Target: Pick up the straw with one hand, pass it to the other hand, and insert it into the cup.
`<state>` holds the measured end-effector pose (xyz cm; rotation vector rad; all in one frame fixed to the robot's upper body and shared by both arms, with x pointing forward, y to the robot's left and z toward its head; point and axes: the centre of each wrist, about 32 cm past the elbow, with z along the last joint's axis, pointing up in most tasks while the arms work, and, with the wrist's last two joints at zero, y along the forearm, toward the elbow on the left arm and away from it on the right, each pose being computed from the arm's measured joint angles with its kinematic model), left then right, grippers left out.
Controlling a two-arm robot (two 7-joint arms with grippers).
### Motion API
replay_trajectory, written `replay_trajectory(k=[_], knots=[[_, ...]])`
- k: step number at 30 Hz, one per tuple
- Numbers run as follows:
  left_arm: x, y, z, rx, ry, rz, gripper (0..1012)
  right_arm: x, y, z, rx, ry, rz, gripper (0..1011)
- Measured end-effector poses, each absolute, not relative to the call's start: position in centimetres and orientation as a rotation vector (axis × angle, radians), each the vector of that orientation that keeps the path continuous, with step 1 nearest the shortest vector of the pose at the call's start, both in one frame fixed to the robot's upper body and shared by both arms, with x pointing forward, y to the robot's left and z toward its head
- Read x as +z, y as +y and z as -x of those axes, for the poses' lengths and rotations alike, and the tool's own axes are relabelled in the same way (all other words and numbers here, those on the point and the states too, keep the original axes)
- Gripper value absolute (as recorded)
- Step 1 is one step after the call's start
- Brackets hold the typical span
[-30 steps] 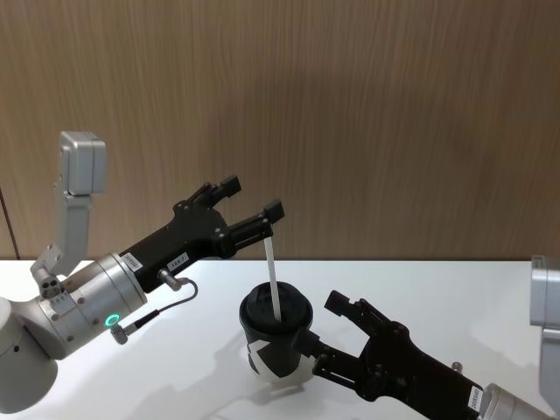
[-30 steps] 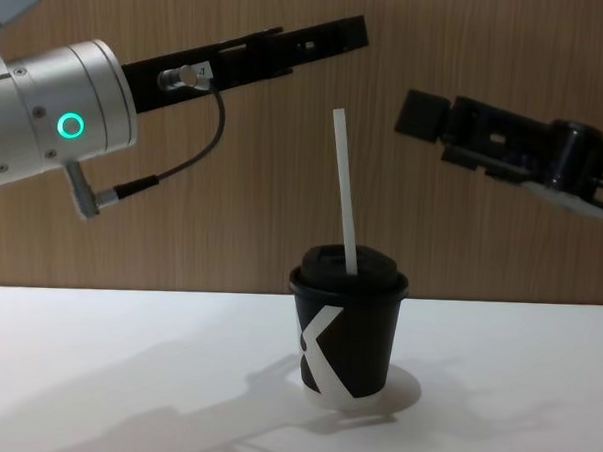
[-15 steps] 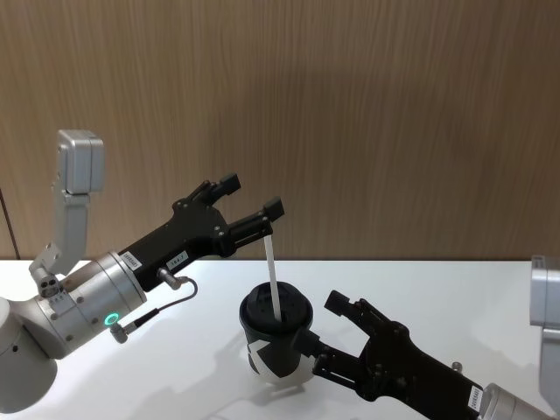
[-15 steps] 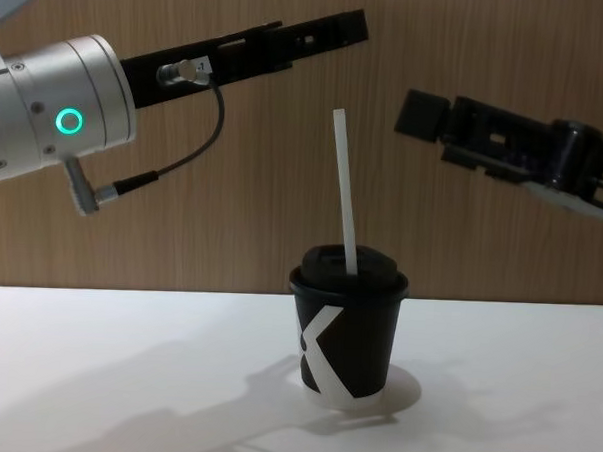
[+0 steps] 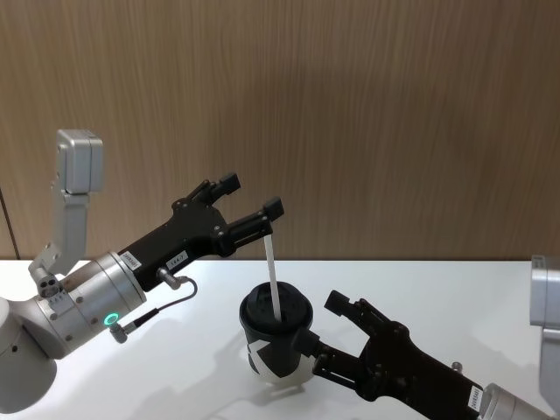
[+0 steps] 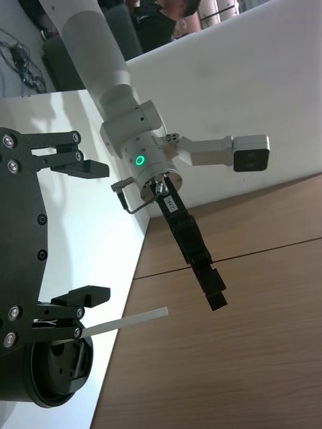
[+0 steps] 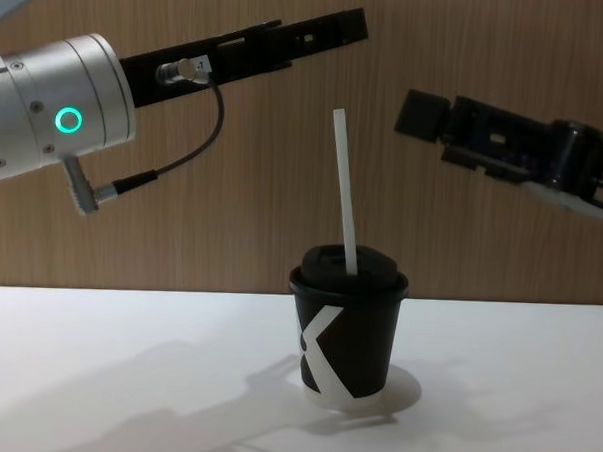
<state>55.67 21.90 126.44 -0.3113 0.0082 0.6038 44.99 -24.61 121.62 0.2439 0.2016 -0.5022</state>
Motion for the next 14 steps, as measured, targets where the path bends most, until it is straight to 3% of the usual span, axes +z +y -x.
replay_trajectory(k=[14], knots=[[126.46, 21.89, -55.66, 0.603, 0.008, 0.312, 1003, 121.62, -24.61, -44.99, -0.502, 0.202, -0.244, 1001]])
